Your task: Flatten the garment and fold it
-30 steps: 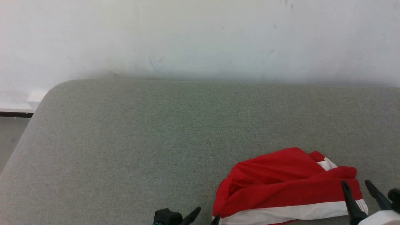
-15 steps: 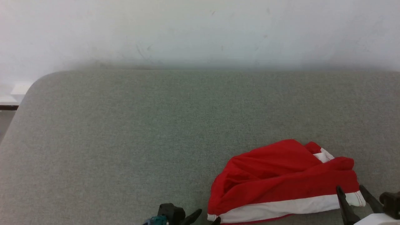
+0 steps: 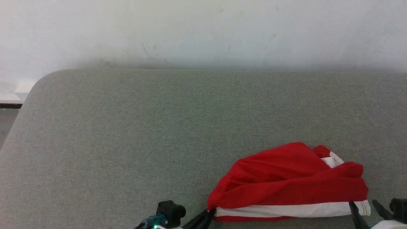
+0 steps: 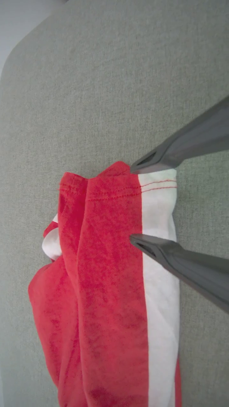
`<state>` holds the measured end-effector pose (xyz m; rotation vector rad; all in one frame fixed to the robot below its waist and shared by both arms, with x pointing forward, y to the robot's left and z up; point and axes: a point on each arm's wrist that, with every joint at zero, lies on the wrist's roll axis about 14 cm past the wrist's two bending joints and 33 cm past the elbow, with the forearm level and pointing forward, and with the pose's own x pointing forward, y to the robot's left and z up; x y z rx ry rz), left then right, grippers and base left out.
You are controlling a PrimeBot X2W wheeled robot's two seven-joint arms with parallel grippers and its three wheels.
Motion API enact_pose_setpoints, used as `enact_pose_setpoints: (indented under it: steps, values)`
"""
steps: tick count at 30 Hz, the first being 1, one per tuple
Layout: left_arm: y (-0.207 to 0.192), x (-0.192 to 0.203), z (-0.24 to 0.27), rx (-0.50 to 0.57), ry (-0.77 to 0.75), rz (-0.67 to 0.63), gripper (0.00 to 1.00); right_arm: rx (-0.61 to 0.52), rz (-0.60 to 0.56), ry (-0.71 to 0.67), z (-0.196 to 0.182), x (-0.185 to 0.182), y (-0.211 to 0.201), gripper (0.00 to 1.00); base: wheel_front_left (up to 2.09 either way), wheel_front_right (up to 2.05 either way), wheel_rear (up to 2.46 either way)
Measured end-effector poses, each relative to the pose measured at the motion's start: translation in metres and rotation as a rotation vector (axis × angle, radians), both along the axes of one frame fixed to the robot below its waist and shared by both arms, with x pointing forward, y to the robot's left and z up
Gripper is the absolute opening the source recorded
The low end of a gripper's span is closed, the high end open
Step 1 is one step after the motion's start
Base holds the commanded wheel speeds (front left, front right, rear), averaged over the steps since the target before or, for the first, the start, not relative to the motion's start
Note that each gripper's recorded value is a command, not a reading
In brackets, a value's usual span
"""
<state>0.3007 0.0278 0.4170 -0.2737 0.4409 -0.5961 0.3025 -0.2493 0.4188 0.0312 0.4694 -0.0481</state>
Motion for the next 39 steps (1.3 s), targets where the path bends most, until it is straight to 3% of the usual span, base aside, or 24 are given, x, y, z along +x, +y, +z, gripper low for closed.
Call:
enact_pose_setpoints:
  steps: [11,23,24,25,26,32,39]
  values:
    - [-0.001,0.001,0.01,-0.018,-0.033,0.007,0.0,-0.011,0.005,0.178,-0.018,-0.014,-0.009,1.0,0.0,0.0,0.0]
    - [-0.002,0.0,0.006,-0.015,-0.018,0.005,0.0,-0.01,0.015,0.196,-0.02,-0.007,-0.008,1.0,0.0,0.0,0.0]
    - [-0.001,0.0,0.006,-0.013,-0.017,0.004,0.0,-0.01,0.017,0.201,-0.022,-0.008,-0.008,0.51,0.0,0.0,0.0]
    - [-0.001,0.0,0.006,-0.012,-0.016,0.004,0.0,-0.006,0.017,0.204,-0.022,-0.008,-0.008,0.19,0.0,0.0,0.0]
    - [-0.001,0.0,0.005,-0.011,-0.016,0.004,0.0,0.001,0.017,0.207,-0.023,-0.008,-0.007,0.0,0.0,0.0,0.0]
    - [-0.001,-0.001,0.005,-0.009,-0.014,0.006,0.0,0.01,0.021,0.219,-0.026,-0.008,-0.006,0.0,0.0,0.0,0.0]
    - [0.001,0.0,0.01,-0.003,-0.039,0.01,0.0,0.011,0.038,0.119,0.0,0.001,-0.001,0.0,0.0,0.0,0.0]
